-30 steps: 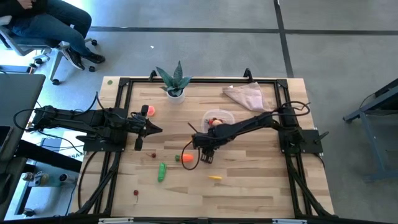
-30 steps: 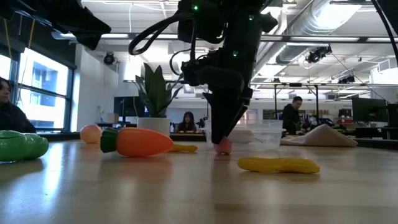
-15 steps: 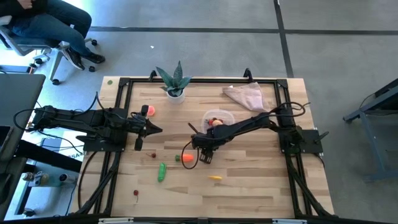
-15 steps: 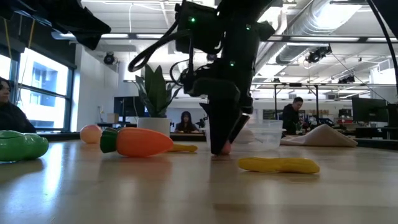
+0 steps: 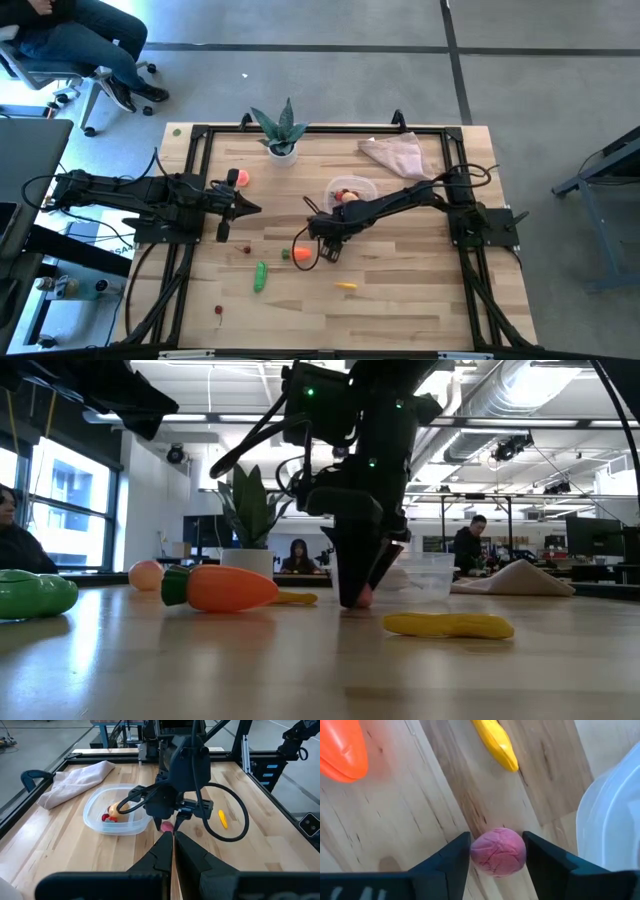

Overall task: Pick and placing Produce into tupperware
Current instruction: Put the pink peach into the transparent bin

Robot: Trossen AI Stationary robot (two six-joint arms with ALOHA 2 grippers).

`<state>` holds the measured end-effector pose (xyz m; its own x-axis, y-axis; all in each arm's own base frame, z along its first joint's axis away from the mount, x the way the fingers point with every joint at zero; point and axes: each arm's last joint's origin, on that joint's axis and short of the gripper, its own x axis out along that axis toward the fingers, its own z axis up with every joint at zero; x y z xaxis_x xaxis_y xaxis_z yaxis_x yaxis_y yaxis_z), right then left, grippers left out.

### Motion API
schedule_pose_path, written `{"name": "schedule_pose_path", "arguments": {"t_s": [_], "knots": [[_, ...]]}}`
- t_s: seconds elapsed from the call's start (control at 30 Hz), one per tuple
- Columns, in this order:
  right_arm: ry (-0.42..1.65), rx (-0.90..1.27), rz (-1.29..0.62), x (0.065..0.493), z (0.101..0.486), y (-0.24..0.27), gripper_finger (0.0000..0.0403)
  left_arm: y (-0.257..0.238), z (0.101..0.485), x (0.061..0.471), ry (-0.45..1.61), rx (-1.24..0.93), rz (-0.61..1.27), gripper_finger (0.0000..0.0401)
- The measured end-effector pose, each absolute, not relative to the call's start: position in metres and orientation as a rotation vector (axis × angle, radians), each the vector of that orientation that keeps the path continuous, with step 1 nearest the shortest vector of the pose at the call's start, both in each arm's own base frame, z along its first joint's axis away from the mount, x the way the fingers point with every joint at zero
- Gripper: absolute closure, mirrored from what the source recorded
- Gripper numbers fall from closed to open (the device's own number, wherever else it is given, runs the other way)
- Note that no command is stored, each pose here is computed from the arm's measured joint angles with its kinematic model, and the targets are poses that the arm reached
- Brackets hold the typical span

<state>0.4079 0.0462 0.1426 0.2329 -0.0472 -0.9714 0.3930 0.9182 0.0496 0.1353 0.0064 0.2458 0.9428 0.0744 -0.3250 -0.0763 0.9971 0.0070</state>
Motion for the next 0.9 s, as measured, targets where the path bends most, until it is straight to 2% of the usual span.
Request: {"name": "schedule_pose_path", "arguments": {"t_s": [0.27,0.9], "knots": [[1.302,0.346,-0.338,0.4078,0.1426,0.046,0.0263,0.0064,0.2458,0.1353,0.331,-0.006,0.077,0.0394],[1.294,0.405,-0.383,0.4076,0.1427,0.0462,0.0265,0.0064,0.2459,0.1353,0.331,-0.006,0.077,0.0394]]}}
